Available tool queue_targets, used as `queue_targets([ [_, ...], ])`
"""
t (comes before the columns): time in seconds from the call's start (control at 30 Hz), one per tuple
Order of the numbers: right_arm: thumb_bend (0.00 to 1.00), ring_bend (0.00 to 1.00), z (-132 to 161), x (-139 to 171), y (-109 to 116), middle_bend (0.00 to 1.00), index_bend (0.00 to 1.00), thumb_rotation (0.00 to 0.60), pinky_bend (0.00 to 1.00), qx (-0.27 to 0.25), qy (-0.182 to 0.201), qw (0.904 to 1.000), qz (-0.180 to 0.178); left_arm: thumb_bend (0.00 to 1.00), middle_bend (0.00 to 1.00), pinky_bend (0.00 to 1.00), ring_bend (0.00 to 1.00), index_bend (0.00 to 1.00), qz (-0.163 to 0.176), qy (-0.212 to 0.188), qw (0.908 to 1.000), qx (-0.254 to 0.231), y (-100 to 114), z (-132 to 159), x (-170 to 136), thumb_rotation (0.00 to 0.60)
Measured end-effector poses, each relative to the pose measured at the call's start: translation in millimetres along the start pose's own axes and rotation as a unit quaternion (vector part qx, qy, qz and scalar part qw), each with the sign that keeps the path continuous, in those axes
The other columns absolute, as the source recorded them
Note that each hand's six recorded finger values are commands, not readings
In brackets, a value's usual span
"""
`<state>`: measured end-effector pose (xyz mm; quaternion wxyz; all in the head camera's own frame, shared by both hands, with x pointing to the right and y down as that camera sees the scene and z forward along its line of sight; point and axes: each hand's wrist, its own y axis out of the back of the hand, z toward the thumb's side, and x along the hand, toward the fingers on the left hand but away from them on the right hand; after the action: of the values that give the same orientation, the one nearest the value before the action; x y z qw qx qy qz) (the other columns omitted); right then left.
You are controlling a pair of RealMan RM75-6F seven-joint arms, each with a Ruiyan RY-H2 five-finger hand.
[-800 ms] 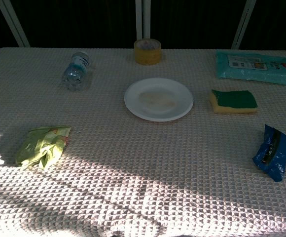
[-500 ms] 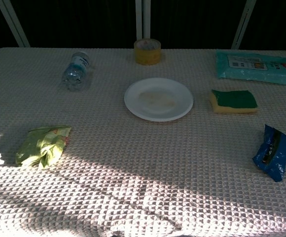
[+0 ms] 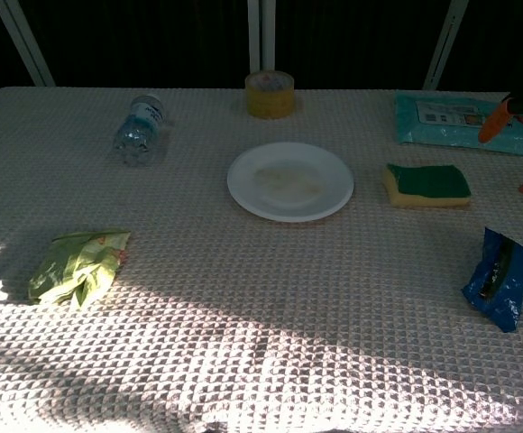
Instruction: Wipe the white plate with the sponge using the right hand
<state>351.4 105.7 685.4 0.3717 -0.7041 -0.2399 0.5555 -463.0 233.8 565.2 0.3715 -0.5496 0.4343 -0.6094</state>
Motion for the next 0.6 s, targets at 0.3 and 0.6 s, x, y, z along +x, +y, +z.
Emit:
queue_targets([
  [0.3, 0.10, 0.05, 23, -38, -24, 0.22, 0.36, 0.600, 0.05, -0.008, 0.014, 0.9998, 0.008, 0.01, 0.12, 0.16, 0.11, 0.17, 0.000, 0.004, 1.0000, 0.001, 0, -4, 0, 0.600],
  [0.6, 0.10, 0.05, 29, -53, -32, 0.22, 0.38, 0.600, 0.05, -0.023, 0.018, 0.9996, 0.006, 0.01, 0.12, 0.16, 0.11, 0.17, 0.000, 0.002, 1.0000, 0.003, 1, -3, 2, 0.600],
])
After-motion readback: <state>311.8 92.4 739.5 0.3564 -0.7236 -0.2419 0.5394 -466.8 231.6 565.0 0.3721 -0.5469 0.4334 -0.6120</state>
